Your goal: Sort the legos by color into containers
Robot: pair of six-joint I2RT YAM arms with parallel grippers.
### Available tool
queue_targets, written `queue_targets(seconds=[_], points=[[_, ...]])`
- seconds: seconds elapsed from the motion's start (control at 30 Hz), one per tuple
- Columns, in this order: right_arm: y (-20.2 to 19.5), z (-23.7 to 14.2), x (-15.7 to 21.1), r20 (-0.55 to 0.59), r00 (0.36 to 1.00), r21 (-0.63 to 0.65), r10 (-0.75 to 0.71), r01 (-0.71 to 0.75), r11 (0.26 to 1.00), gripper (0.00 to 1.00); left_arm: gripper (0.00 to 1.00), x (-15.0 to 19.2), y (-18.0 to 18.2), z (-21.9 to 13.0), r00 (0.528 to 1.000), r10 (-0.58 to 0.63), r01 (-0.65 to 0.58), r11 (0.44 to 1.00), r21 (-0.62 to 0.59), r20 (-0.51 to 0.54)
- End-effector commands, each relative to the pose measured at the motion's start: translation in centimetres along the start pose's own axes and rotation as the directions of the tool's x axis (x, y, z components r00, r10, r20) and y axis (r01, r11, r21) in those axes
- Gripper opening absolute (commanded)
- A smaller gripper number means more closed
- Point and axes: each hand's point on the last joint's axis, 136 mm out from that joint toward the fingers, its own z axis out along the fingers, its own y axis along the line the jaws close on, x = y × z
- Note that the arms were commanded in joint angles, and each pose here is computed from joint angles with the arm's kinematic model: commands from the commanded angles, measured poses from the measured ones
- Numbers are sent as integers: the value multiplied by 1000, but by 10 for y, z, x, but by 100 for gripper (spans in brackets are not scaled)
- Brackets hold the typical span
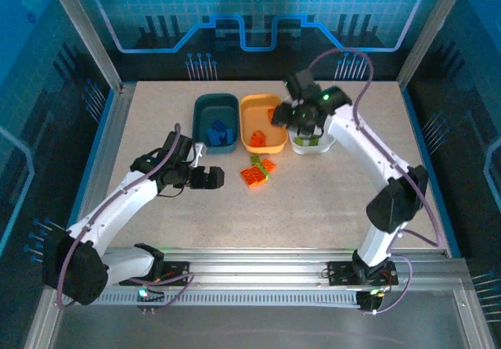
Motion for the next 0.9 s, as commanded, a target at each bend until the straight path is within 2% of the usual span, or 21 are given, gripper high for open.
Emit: queue_targets(seconds=[0.0,0.07,0.2,0.4,0.67,0.87], points=[[-5,23,57,-75,995,73,68,-63,995,59,99,-14,-15,1,1000,24,-25,997,75,18],[2,31,79,-118,992,66,44,-36,997,59,99,-14,-17,5,1000,18,-19,996,89,6],[-2,41,112,-213,976,143,-38,70,987,59,99,-14,-19,9,1000,5,-3,995,96,-18],[14,62,147,-321,931,117,-172,219,969,59,99,-9,-17,7,999,-12,16,996,86,-48],[35,97,171,-457,842,72,-286,356,932,59,99,-4,4,-5,996,-83,85,995,54,-36],[44,111,177,-502,791,71,-351,442,894,59,99,5,15,-9,990,-133,134,990,42,-36]])
